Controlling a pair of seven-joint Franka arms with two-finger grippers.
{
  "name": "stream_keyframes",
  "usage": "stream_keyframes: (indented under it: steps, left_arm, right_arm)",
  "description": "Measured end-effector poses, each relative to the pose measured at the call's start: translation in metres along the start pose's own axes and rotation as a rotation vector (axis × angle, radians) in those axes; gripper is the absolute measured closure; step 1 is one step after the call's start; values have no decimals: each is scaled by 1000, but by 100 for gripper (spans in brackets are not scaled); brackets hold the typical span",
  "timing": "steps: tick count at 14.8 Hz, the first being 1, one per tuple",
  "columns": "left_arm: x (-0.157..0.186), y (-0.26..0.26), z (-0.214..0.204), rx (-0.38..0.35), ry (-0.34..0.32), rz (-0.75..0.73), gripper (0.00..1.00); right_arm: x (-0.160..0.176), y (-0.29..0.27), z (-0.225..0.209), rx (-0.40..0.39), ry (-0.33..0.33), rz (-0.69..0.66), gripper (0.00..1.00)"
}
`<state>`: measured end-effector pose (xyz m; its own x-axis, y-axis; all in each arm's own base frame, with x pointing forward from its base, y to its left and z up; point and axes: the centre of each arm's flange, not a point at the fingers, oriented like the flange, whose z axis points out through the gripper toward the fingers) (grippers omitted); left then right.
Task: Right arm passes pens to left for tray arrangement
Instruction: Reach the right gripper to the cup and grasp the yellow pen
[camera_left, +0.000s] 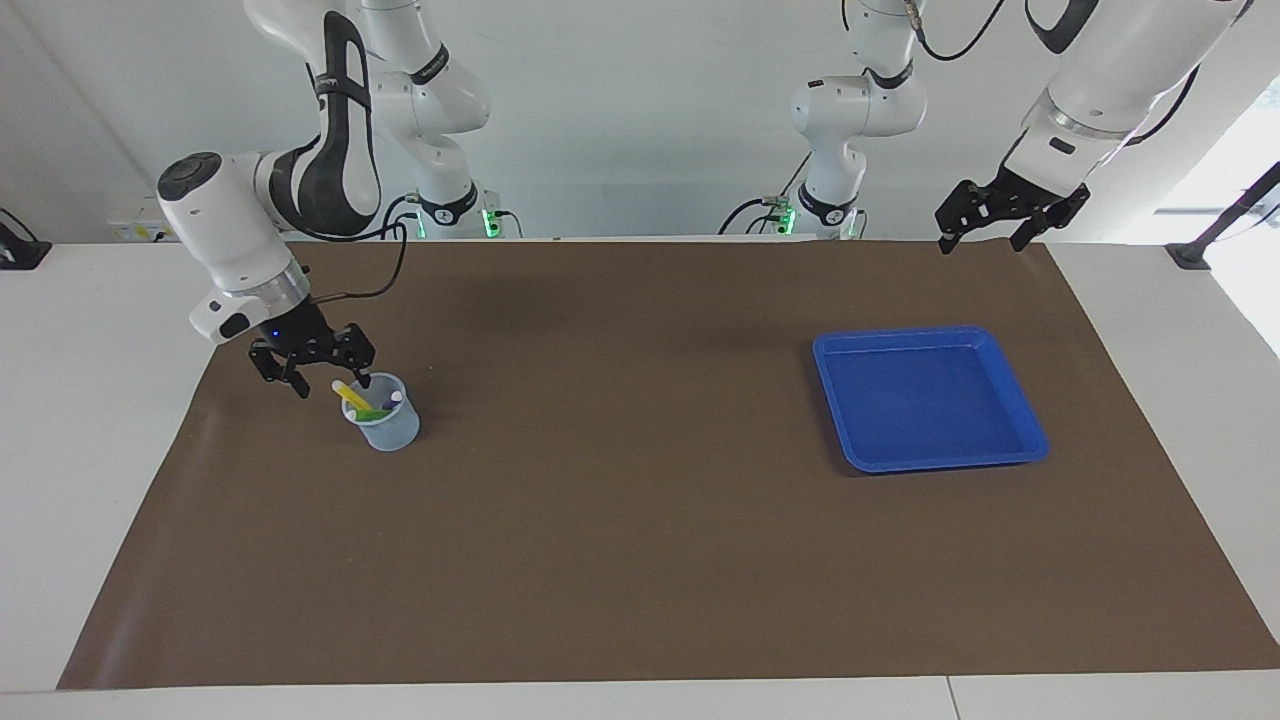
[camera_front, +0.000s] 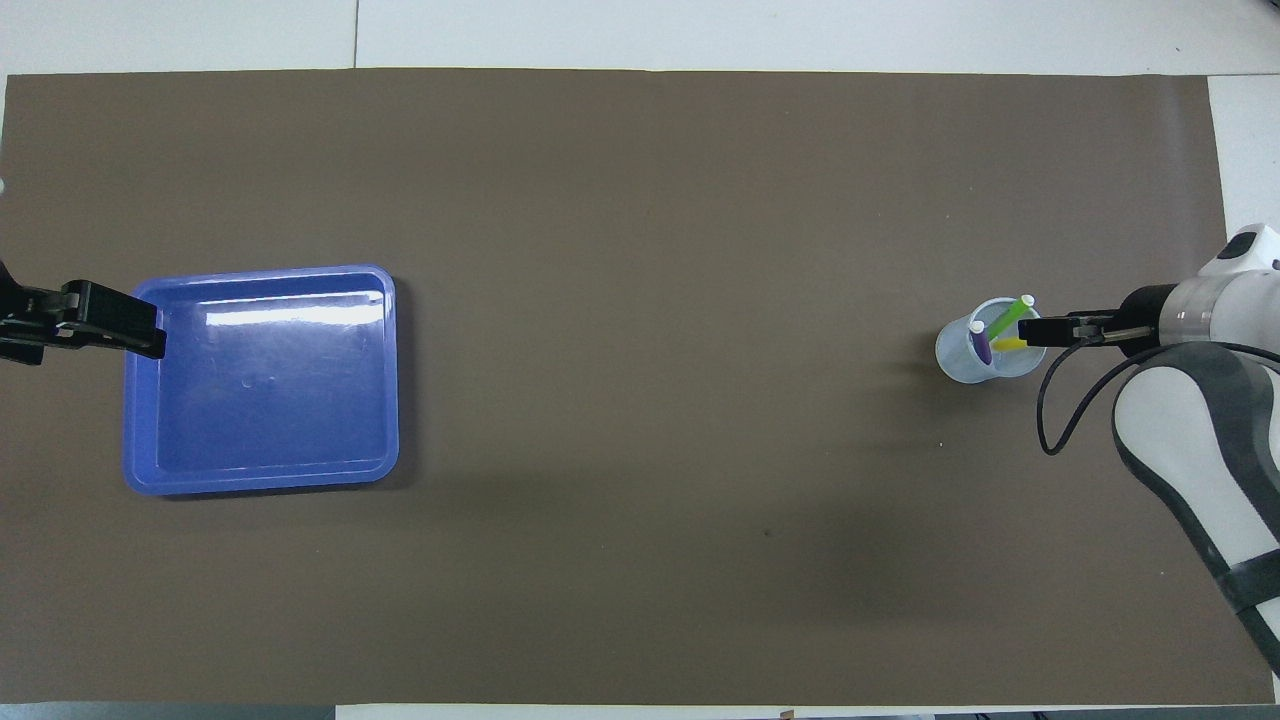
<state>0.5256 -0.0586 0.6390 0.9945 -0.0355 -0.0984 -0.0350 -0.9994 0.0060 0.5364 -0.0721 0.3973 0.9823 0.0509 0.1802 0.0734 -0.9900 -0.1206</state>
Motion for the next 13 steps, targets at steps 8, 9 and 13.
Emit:
stream_keyframes:
  steps: [8, 9, 13]
  left_arm:
    - [0, 0, 0, 0, 0, 0, 0]
    - [0, 0, 0, 0, 0, 0, 0]
    - [0, 0, 0, 0, 0, 0, 0]
  right_arm:
    - [-3, 1, 4, 12, -5, 14, 51]
    - [-3, 1, 4, 12, -6, 14, 67]
    - [-4, 2, 3, 15, -6, 18, 82]
